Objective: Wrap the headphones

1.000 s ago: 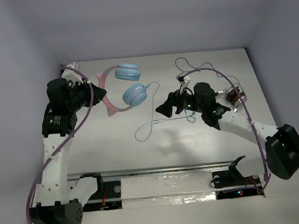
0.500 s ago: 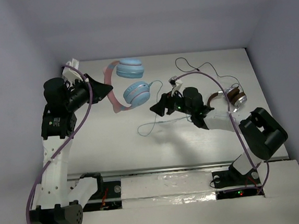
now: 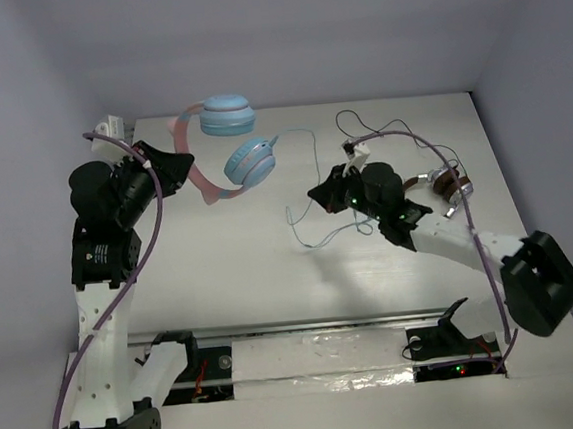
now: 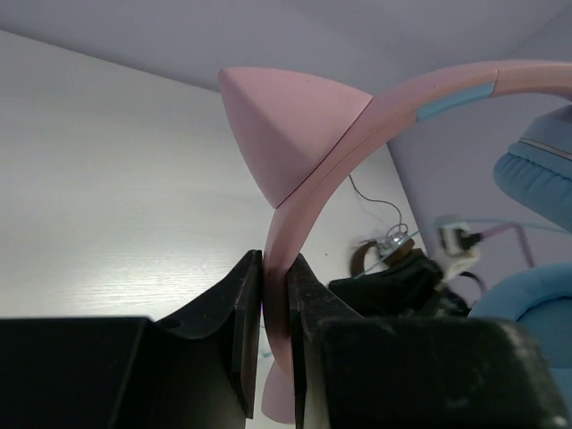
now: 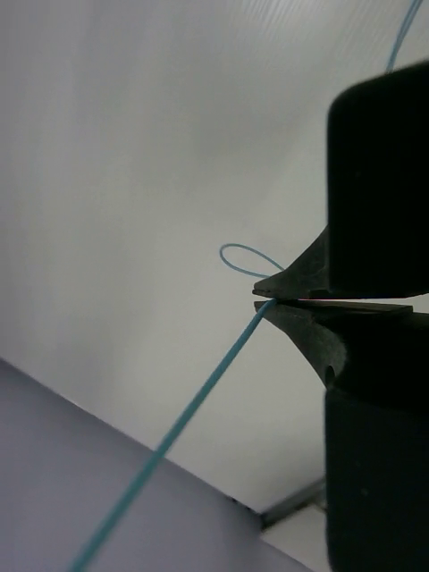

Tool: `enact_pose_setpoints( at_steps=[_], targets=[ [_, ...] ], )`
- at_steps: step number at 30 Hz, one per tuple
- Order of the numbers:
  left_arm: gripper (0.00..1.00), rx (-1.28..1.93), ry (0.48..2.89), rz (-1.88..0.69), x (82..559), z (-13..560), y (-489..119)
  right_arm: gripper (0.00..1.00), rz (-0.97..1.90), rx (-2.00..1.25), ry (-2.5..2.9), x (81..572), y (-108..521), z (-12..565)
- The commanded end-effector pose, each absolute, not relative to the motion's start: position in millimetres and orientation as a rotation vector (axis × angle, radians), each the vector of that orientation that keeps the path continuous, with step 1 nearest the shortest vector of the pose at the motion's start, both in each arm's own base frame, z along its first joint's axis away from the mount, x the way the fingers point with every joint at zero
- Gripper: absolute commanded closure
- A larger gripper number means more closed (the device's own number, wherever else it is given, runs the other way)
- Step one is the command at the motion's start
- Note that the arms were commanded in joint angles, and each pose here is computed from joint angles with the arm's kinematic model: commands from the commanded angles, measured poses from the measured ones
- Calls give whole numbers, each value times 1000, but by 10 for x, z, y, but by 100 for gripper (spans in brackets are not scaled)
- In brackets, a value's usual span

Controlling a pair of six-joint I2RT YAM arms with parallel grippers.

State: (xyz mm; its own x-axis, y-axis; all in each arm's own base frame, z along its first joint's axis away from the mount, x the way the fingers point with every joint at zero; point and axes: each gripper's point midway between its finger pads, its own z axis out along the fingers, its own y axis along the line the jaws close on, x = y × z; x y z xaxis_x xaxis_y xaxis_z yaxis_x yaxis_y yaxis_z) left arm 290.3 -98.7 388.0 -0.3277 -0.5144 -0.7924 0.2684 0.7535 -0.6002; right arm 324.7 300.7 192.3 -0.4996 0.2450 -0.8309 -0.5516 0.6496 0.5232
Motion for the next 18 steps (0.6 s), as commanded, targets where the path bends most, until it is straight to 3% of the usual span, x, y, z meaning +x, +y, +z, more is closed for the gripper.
enact_pose_setpoints(
  at_steps=[1,4,11,18],
  targets=[
    [100,-196,1681,-717,2929,3932,-868,100,594,-8,1871,3476,2353,2348],
    [100,-198,1773,-711,2954,3527,-886,100,500,60,1773,3366,1993,2908],
    [100,-136,1936,-726,2848,2884,-970,100,566,-54,1513,3071,1869,4279],
    [100,-41,2093,-804,2678,2349,-1134,100,434,-161,1525,3312,2030,4679]
  ],
)
